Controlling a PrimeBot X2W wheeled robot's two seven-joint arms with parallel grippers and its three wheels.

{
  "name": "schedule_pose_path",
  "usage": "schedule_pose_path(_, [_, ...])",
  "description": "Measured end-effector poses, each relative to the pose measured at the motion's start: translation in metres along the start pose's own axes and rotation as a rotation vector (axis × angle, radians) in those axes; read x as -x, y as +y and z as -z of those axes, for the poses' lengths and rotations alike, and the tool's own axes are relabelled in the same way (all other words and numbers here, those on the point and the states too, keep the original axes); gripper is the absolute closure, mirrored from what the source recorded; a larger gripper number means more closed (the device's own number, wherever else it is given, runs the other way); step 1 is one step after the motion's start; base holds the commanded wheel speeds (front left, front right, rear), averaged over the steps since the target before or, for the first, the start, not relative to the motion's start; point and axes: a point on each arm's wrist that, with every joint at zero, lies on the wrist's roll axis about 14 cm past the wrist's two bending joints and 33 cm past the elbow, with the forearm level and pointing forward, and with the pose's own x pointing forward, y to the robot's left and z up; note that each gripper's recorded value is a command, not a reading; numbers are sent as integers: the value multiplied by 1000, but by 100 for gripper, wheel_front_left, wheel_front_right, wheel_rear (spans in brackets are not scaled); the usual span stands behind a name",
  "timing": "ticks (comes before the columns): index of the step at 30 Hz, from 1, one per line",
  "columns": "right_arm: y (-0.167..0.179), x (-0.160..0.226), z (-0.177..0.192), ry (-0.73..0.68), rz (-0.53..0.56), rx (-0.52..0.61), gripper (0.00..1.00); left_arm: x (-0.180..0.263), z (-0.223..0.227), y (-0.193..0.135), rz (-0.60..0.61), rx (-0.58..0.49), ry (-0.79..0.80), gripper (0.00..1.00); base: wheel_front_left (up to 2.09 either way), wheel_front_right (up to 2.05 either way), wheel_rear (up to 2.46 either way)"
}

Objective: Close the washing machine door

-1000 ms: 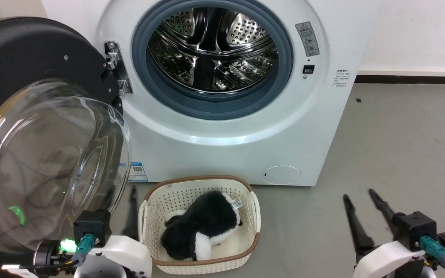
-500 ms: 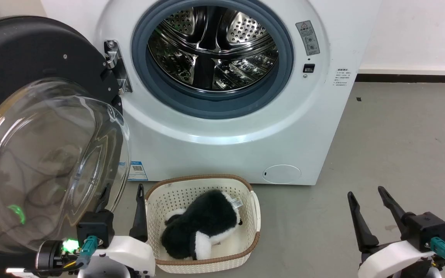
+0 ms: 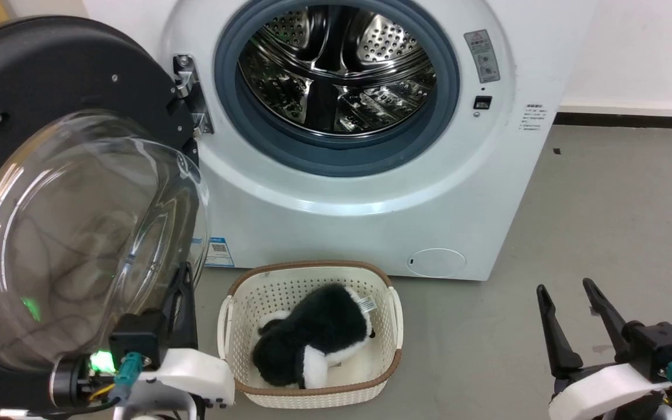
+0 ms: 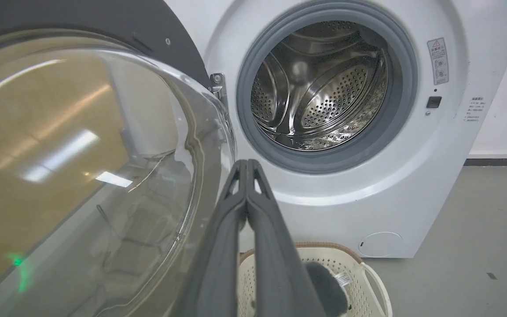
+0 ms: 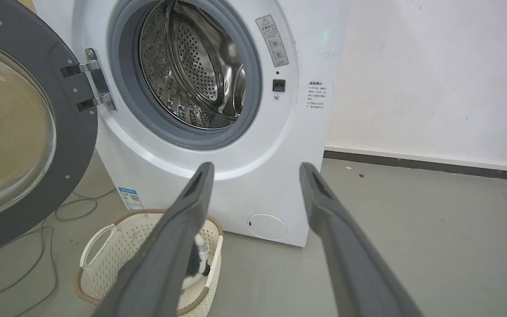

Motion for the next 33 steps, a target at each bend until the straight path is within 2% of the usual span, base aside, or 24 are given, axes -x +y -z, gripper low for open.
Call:
schedule_pose_path(18, [9,-14,1,-23,-30,-39,0,-5,-93,56,-113,106,-305,100,0,0,0])
schedule_pose_path(28, [22,-26,4,-27,-67,-69,0,7,-139,108,-214,225,-480,100,0,0,0])
schedule_pose_path(33, [29,-32,5,-32,-84,-82,0,19,-155,137,-272,252,-548,100,0,0,0])
